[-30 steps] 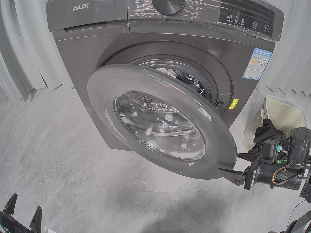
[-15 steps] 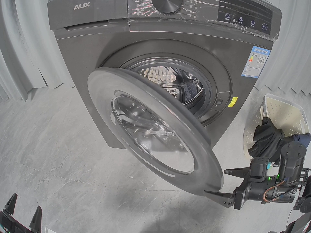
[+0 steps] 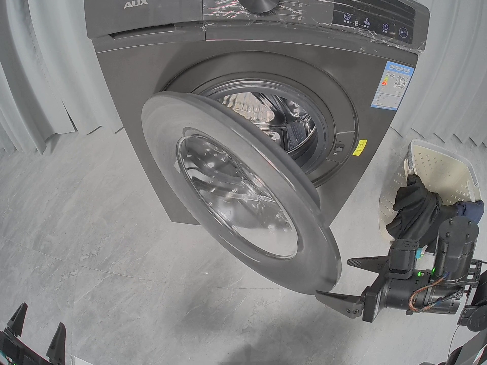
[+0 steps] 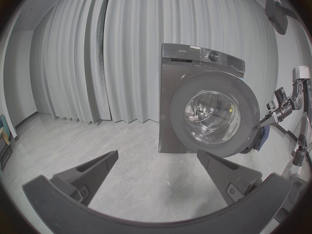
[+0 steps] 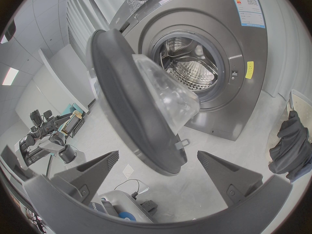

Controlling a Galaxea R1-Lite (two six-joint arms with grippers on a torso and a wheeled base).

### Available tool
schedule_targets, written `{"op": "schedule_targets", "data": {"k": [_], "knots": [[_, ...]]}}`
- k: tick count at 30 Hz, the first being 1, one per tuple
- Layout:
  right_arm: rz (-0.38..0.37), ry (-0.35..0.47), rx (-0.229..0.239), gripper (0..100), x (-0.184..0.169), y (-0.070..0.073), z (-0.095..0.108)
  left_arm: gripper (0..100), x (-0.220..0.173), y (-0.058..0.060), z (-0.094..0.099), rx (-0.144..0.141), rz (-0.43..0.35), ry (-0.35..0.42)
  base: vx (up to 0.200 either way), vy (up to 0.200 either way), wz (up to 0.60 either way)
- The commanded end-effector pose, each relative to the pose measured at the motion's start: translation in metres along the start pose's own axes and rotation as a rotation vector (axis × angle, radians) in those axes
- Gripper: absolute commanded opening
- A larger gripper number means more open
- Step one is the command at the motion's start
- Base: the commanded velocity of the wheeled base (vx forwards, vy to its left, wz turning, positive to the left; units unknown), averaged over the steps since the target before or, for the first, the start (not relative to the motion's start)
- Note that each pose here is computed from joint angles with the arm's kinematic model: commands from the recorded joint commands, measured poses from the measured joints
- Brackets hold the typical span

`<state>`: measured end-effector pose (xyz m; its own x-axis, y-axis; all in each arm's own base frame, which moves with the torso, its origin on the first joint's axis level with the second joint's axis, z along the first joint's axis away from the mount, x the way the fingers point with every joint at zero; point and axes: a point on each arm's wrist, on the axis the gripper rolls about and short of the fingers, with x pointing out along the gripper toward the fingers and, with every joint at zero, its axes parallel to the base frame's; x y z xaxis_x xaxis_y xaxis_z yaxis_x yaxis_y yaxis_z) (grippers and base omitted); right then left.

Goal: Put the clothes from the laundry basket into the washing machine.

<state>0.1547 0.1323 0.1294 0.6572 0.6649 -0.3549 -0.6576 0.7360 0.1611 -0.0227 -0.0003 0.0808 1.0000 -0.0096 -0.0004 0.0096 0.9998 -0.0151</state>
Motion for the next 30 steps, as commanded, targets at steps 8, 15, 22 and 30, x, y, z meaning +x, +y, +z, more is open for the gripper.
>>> {"op": "schedule_targets", "data": {"k": [8, 15, 22, 30], "knots": [[0.09, -0.038, -0.024, 100, 0.032, 0.016, 0.001, 100, 0.0, 0.0, -0.005, 0.0, 0.0, 0.006, 0.0, 0.0, 0.0], [0.097, -0.041, -0.027, 100, 0.031, 0.018, -0.004, 100, 0.0, 0.0, -0.005, 0.0, 0.0, 0.006, 0.0, 0.0, 0.0], [0.068, 0.002, -0.028, 100, -0.011, 0.011, -0.029, 100, 0.0, 0.0, -0.005, 0.0, 0.0, 0.004, 0.0, 0.0, 0.0], [-0.173, -0.011, 0.038, 100, -0.023, -0.034, -0.032, 100, 0.0, 0.0, -0.005, 0.0, 0.0, 0.004, 0.0, 0.0, 0.0]]}}
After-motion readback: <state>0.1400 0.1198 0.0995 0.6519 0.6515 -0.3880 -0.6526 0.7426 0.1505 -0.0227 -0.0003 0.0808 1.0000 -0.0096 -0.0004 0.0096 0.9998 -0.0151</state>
